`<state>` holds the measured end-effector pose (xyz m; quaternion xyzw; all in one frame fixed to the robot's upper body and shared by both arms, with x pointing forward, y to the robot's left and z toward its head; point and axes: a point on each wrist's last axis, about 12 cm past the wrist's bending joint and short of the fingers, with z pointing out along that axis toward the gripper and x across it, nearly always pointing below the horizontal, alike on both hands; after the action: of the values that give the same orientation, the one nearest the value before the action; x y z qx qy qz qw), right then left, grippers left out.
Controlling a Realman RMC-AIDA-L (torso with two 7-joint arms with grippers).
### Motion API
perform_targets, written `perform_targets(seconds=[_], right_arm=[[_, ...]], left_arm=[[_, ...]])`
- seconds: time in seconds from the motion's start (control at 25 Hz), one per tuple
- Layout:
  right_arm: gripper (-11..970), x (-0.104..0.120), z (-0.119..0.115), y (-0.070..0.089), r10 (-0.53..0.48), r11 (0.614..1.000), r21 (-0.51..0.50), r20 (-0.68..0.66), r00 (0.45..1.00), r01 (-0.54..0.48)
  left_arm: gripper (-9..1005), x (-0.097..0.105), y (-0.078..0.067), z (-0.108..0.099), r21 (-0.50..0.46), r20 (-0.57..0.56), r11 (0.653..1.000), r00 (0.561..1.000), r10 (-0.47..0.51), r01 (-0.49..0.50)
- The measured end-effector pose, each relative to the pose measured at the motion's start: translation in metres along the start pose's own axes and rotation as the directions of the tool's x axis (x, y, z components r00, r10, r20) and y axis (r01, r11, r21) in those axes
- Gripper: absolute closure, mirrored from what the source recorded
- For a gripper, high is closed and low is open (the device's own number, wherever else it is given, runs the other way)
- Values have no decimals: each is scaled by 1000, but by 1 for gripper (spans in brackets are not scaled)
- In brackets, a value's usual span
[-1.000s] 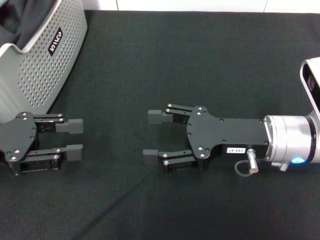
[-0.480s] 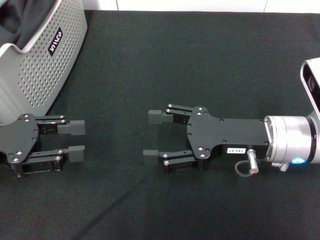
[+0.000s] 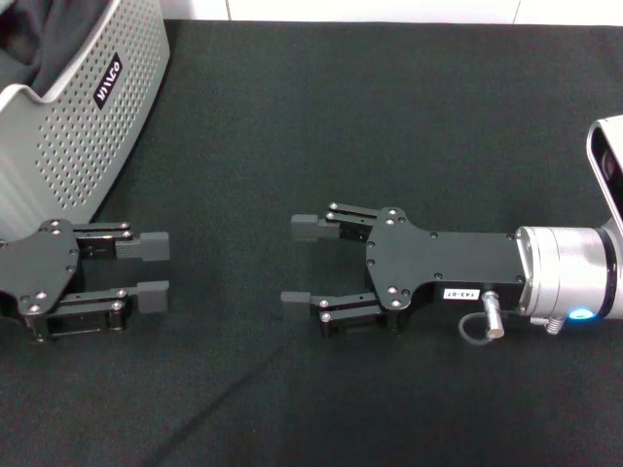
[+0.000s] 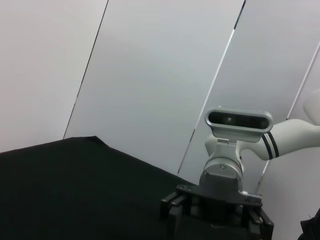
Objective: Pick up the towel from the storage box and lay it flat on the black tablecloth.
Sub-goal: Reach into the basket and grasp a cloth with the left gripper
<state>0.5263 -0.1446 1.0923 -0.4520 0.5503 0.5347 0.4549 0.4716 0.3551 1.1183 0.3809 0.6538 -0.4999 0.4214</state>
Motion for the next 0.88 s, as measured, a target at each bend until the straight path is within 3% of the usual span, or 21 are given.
perform_targets(seconds=[0.24,0.4,0.44,0.6,0.72,0.88], right_arm=[[97,1,0,-2,0,1000,19,-10,1000,0],[96,2,0,-4,1,1000,31,-16,1000,0],[96,3,0,-4,1,999,36,-19,1000,0],[96,3,0,-5,0,999,45,-24,1000,1],[96,5,-2,-5,4,999,55,-23,1000,-3],[96,7,-6,-5,1,997,78,-20,1000,0]], left_arm=[[399,-17,2,4,-4,69,1000,998,-9,9],[401,-52,0,9,-26,112,999,993,28,-26],[401,-70,-2,9,-58,114,996,991,71,-64],[402,-110,-8,2,-183,83,973,984,157,-140],[403,-142,-12,-8,-327,3,922,976,219,-206],[403,-172,-20,-25,-516,-177,792,945,275,-327]])
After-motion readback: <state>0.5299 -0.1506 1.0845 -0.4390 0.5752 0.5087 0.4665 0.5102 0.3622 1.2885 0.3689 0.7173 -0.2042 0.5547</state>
